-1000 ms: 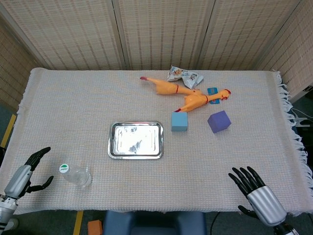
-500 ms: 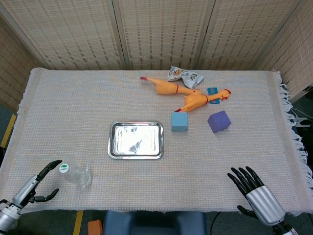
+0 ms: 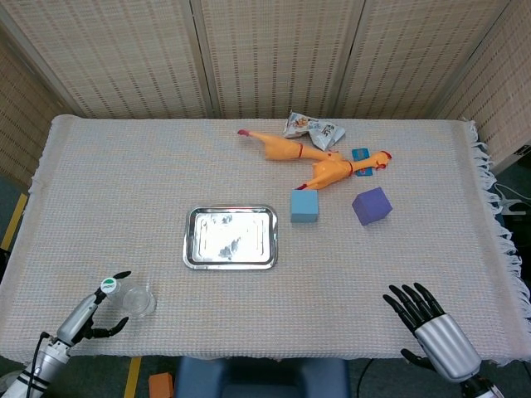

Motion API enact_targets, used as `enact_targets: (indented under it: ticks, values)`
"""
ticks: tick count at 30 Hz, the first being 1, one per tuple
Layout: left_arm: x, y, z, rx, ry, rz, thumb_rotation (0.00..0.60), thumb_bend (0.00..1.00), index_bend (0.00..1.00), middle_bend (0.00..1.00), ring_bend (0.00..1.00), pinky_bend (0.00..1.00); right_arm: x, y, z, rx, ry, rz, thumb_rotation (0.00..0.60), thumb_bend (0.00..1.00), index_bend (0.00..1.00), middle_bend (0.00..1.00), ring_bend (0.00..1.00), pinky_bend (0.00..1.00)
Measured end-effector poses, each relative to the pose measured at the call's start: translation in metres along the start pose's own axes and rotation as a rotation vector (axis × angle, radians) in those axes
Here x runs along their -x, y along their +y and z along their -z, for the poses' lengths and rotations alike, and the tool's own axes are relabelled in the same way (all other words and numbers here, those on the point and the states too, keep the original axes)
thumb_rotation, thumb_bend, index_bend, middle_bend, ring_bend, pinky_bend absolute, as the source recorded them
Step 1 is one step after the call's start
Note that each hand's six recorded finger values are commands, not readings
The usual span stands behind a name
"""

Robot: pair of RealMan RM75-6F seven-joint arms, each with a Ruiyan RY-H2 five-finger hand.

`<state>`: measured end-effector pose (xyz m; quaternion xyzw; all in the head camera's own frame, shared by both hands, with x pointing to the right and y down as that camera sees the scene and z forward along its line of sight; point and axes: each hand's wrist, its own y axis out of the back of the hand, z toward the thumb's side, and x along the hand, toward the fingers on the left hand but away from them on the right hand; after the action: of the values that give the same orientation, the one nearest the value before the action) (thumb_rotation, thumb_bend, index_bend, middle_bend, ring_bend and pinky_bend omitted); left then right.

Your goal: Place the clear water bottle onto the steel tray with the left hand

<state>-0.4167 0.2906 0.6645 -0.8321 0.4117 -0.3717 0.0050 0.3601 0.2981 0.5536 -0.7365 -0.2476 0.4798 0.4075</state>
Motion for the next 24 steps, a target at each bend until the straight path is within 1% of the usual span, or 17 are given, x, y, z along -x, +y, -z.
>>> enact_targets:
  ticks: [4,12,19,22,24]
  values:
    - [-0.009,-0.009,-0.005,0.038,-0.007,0.026,0.6,0.37,0.0,0.0,0.0,0.02,0.0,0.0,0.0,0.0,0.0,0.0,0.6,0.0,0.0,0.0,0.0,0.0]
    - [-0.022,-0.017,-0.008,0.083,-0.01,0.053,0.6,0.37,0.0,0.0,0.0,0.01,0.001,-0.001,0.0,-0.001,-0.002,-0.005,0.6,0.0,0.0,0.0,0.0,0.0]
    - [-0.03,-0.013,-0.002,0.065,0.02,0.034,0.6,0.37,0.0,0.0,0.0,0.02,0.001,-0.002,0.0,-0.001,0.002,-0.012,0.6,0.0,0.0,0.0,0.0,0.0]
    - [-0.032,-0.014,-0.001,0.061,0.029,0.034,0.6,0.37,0.0,0.03,0.0,0.05,0.002,-0.003,-0.001,0.001,0.005,-0.017,0.6,0.0,0.0,0.0,0.0,0.0]
    - [-0.032,-0.015,-0.001,0.066,0.032,0.04,0.6,0.37,0.02,0.1,0.01,0.07,0.002,-0.003,-0.001,0.0,0.005,-0.018,0.6,0.0,0.0,0.0,0.0,0.0]
